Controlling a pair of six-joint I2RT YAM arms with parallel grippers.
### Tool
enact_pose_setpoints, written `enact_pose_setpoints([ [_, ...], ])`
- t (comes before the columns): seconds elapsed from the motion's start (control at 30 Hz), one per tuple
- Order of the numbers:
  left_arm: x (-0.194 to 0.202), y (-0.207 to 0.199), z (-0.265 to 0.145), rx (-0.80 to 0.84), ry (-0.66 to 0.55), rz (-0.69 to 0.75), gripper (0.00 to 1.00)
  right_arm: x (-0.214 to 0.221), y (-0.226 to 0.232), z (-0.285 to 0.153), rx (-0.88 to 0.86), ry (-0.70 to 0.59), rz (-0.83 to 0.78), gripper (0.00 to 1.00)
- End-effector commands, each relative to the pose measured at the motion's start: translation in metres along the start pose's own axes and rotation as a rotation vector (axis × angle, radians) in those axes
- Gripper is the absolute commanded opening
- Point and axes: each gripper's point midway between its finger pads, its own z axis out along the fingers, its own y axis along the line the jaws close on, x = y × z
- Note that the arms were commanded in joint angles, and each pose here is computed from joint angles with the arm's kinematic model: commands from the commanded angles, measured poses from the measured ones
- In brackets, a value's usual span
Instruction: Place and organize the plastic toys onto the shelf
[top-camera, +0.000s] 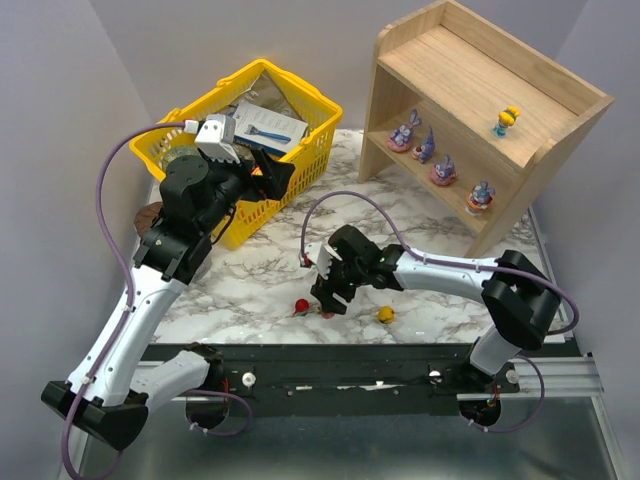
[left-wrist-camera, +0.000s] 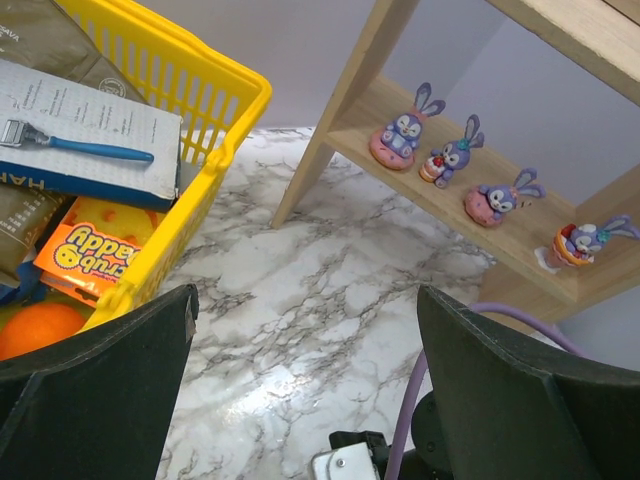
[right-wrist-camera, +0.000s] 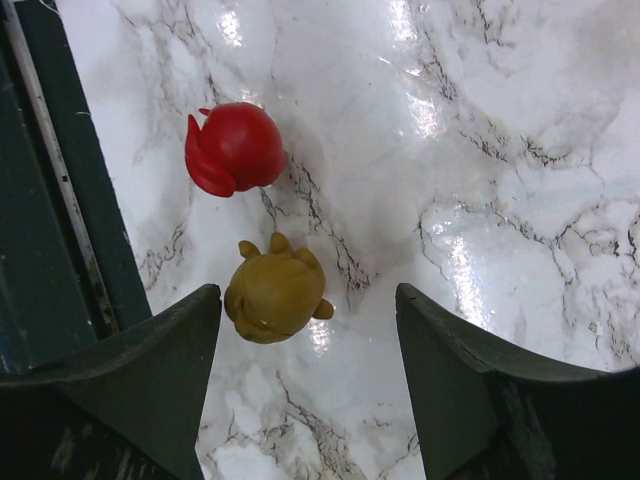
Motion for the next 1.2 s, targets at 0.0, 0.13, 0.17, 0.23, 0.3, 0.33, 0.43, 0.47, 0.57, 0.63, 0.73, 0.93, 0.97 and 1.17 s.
enact_pose_setpoints([
  [0.0,-0.003,-0.002,-0.002,0.019,0.012,0.020,0.99,0.007,-0.012,0.011,0.062,0.017,-0.049,0.77],
  [0.13,-0.003,0.001,0.000,0.016,0.014,0.020,0.99,0.011,-0.010,0.015,0.051,0.029,-0.037,0.75],
  [0.17,-0.003,0.002,0.001,0.014,0.013,0.020,0.99,0.012,-0.010,0.015,0.049,0.031,-0.032,0.72],
  [0.23,-0.003,0.003,0.001,0.014,0.015,0.021,0.99,0.013,-0.007,0.016,0.038,0.036,-0.021,0.67],
  [0.3,-0.002,0.004,0.002,0.012,0.016,0.021,0.99,0.015,-0.006,0.016,0.031,0.046,-0.007,0.56],
  [0.33,-0.002,0.005,0.002,0.010,0.015,0.022,0.99,0.013,-0.006,0.017,0.031,0.046,0.001,0.51],
  [0.43,-0.001,0.006,0.004,0.009,0.019,0.021,0.99,0.015,-0.004,0.019,0.018,0.072,0.031,0.26],
  [0.47,0.000,0.006,0.004,0.009,0.021,0.021,0.99,0.016,-0.004,0.019,0.018,0.080,0.040,0.12],
  [0.57,0.001,0.008,0.005,0.005,0.023,0.019,0.99,0.011,-0.007,0.015,0.047,0.082,0.083,0.01],
  [0.63,0.002,0.010,0.005,0.000,0.025,0.018,0.99,0.001,-0.008,0.008,0.071,0.063,0.117,0.01],
  [0.73,0.004,0.012,0.005,-0.010,0.032,0.013,0.99,-0.024,-0.015,-0.013,0.137,0.037,0.170,0.01],
  [0.93,0.009,0.015,0.007,-0.020,0.052,0.005,0.99,-0.093,-0.042,-0.093,0.315,-0.045,0.288,0.01],
  [0.97,0.011,0.015,0.007,-0.018,0.058,0.004,0.99,-0.090,-0.043,-0.106,0.327,-0.011,0.309,0.01],
  [1.17,0.018,0.015,0.011,-0.009,0.092,-0.003,0.99,-0.129,-0.079,-0.202,0.520,-0.074,0.394,0.01],
])
